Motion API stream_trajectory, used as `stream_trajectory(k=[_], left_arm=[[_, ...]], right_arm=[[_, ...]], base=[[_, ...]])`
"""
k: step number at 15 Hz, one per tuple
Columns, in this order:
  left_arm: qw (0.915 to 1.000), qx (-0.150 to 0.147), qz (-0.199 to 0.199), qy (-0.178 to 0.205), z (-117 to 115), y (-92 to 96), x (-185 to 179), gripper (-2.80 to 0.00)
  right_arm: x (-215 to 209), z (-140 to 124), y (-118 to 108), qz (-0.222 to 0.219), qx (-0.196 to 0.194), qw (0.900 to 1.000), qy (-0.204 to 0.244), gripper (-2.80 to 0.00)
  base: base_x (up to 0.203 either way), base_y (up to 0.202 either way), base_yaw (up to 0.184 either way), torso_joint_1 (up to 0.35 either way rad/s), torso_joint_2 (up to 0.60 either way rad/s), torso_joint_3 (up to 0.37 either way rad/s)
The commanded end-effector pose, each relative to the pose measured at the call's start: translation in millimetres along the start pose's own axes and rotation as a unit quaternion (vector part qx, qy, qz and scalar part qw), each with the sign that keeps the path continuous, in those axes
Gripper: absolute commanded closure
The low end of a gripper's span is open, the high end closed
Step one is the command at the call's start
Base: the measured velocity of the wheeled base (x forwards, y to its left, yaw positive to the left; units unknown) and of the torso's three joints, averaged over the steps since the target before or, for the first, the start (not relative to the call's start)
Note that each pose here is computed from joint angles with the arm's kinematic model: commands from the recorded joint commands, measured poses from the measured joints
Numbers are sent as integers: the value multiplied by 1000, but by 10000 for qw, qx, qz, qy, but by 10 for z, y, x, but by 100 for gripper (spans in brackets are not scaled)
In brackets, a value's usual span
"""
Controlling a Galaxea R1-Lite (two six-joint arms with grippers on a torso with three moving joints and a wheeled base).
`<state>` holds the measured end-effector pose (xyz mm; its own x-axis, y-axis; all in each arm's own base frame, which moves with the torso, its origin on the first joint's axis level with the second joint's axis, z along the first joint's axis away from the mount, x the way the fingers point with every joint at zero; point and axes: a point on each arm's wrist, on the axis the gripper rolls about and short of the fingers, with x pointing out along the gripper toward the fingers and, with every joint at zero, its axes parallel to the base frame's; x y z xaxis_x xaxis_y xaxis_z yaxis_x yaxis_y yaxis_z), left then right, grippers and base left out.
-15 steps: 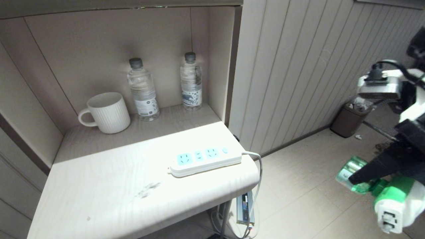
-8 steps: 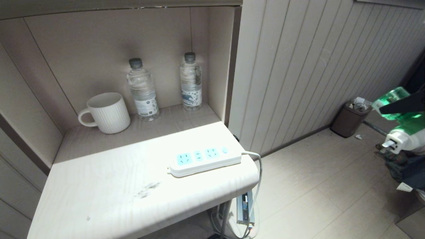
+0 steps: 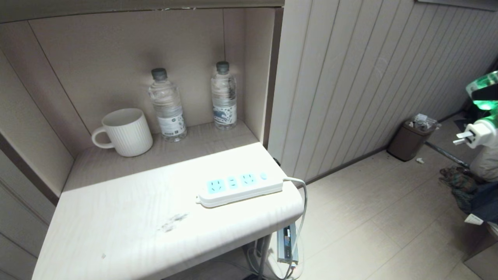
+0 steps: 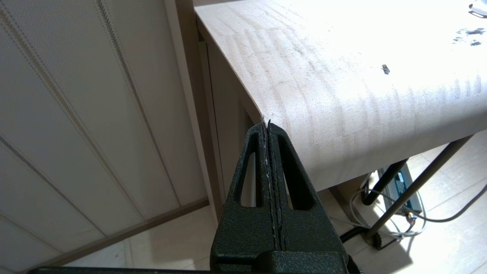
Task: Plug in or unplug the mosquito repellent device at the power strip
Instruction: Insert the plug into the socket
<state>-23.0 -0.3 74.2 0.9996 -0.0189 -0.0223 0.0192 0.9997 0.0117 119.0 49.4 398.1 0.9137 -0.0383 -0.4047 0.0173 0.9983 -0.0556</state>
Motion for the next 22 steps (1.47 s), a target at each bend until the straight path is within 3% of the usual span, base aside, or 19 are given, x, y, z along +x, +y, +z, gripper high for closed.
stream_trajectory(k=[1, 5, 16, 22], left_arm=[[10000, 1, -4, 4, -3, 0, 1, 0], [10000, 1, 3, -4, 1, 0, -1, 0], [10000, 1, 3, -2, 0, 0, 0, 0], [10000, 1, -5, -4, 1, 0, -1, 0]], right_arm=[[-26, -21, -4, 20, -27, 10000, 27, 0], [-50, -61, 23, 183, -102, 9998, 71, 0], [29, -128, 52, 134, -27, 9996, 249, 0], [57, -141, 65, 123, -22, 9995, 299, 0]], base=[[0, 0, 0, 0, 0, 0], [0, 0, 0, 0, 0, 0], [0, 0, 0, 0, 0, 0], [0, -9, 143, 1, 2, 4]])
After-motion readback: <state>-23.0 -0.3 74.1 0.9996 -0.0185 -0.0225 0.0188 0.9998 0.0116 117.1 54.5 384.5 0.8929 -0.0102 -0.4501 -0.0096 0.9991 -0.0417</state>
